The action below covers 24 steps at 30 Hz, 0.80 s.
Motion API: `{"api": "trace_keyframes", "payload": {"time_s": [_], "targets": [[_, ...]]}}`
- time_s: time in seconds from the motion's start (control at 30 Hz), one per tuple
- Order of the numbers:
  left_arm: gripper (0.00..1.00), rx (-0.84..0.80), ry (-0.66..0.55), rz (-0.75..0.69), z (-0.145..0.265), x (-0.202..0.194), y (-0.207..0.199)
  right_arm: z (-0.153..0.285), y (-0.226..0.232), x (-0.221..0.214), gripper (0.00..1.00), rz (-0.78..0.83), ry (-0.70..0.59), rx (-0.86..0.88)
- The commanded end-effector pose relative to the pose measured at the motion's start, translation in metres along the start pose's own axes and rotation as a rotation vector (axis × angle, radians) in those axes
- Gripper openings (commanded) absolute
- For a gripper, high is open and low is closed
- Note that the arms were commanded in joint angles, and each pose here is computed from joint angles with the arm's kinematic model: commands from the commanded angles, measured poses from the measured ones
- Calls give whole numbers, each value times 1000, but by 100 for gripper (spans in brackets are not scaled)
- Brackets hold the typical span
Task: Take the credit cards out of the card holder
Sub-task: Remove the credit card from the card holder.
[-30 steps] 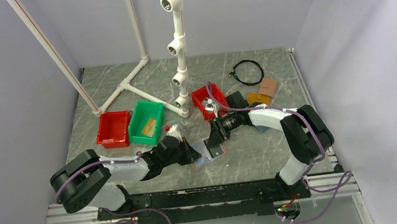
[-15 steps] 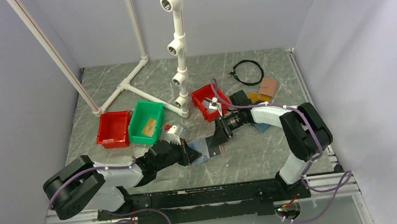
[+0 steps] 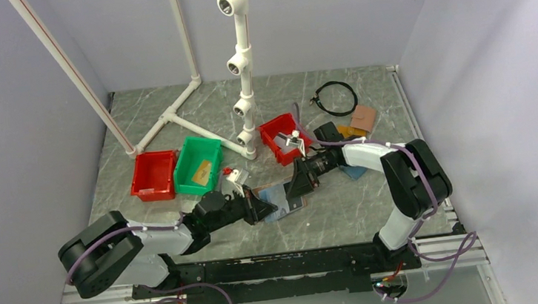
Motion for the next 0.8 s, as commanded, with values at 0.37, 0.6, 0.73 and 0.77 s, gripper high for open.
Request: {"api": "trace_keyframes", "payload": {"time_s": [0.37, 0.6, 0.73, 0.77], "targets": [[0, -120, -170, -24, 7, 39, -23, 10, 16, 16, 47, 160, -37, -34], [0, -145, -180, -34, 8, 46, -29, 10, 21, 14, 48, 157, -36, 18], [0, -169, -192, -31, 5, 50, -33, 7, 30, 10, 46, 162, -22, 88], [0, -174, -196, -28, 5, 51, -34, 7, 31, 10, 45, 161, -19, 100]]}}
Point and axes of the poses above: each gripper's point midway between its finger pads, its own z axis back along the fingers, its own y axis along the line the jaws close on, x = y × z, the point moved 5 cm from there along z, back along the fingers, and after that the axes turned 14 degrees about -z, right-handed, at the moved point
